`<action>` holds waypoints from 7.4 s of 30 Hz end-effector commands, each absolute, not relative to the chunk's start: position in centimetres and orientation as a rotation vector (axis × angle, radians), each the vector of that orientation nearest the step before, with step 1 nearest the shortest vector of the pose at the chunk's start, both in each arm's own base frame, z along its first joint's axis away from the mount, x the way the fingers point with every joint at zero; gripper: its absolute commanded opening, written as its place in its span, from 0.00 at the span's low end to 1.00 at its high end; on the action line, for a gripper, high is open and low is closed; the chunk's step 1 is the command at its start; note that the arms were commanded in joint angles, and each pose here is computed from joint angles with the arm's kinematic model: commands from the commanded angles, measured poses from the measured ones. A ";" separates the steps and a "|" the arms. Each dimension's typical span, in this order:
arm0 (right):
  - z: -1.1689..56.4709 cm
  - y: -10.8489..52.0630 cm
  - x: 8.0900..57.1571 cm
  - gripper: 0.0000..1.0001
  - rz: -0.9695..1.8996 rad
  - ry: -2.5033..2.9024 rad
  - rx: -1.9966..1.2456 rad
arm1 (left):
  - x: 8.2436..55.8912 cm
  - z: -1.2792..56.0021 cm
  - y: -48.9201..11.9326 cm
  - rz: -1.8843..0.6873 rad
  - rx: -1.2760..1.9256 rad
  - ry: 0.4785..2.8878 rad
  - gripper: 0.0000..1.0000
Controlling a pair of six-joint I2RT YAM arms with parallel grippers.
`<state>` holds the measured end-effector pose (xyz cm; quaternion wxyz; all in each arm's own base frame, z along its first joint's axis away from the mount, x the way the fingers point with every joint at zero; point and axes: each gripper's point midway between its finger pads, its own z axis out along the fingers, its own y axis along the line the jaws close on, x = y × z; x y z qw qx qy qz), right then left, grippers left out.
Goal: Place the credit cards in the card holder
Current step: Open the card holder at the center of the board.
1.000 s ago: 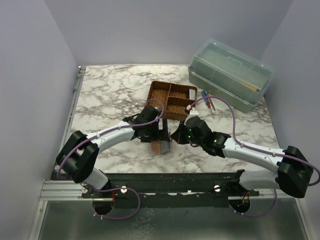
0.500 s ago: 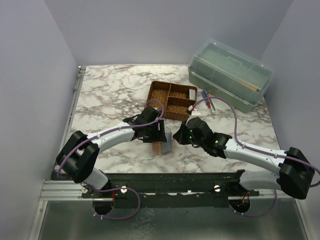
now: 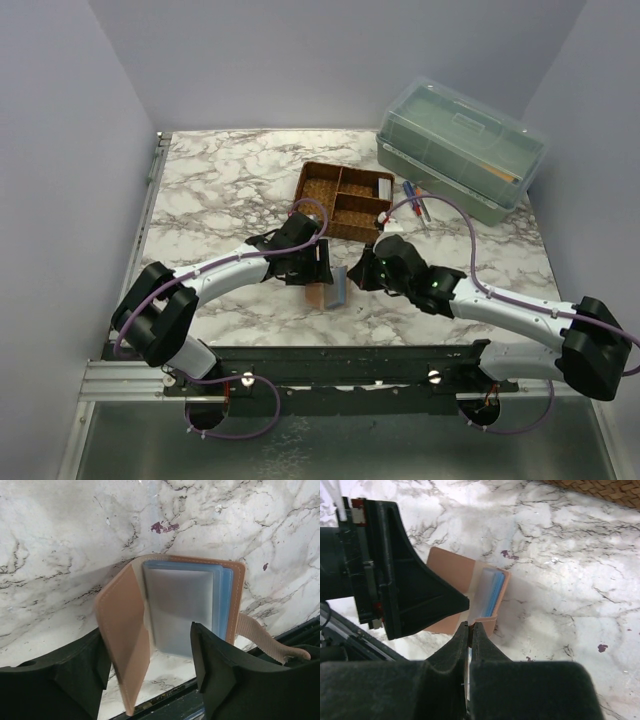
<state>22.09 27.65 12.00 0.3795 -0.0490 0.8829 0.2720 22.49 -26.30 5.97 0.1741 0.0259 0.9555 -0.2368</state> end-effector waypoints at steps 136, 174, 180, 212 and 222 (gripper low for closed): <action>6.8 32.5 20.4 0.52 0.986 2.498 -0.206 | 20.9 2.4 -24.6 -0.622 0.028 2.783 0.01; 4.5 31.9 20.6 0.41 0.901 2.555 -0.199 | 21.0 2.4 -24.5 -0.615 0.031 2.783 0.01; 4.1 31.1 20.8 0.19 0.844 2.565 -0.165 | 21.4 2.7 -23.8 -0.583 0.041 2.774 0.06; 5.7 28.1 22.8 0.46 0.589 2.462 -0.314 | 22.9 8.2 -26.5 -0.817 0.040 2.704 0.50; 4.1 28.7 23.2 0.70 0.563 2.394 -0.563 | 22.1 6.3 -26.8 -0.871 -0.067 2.738 0.50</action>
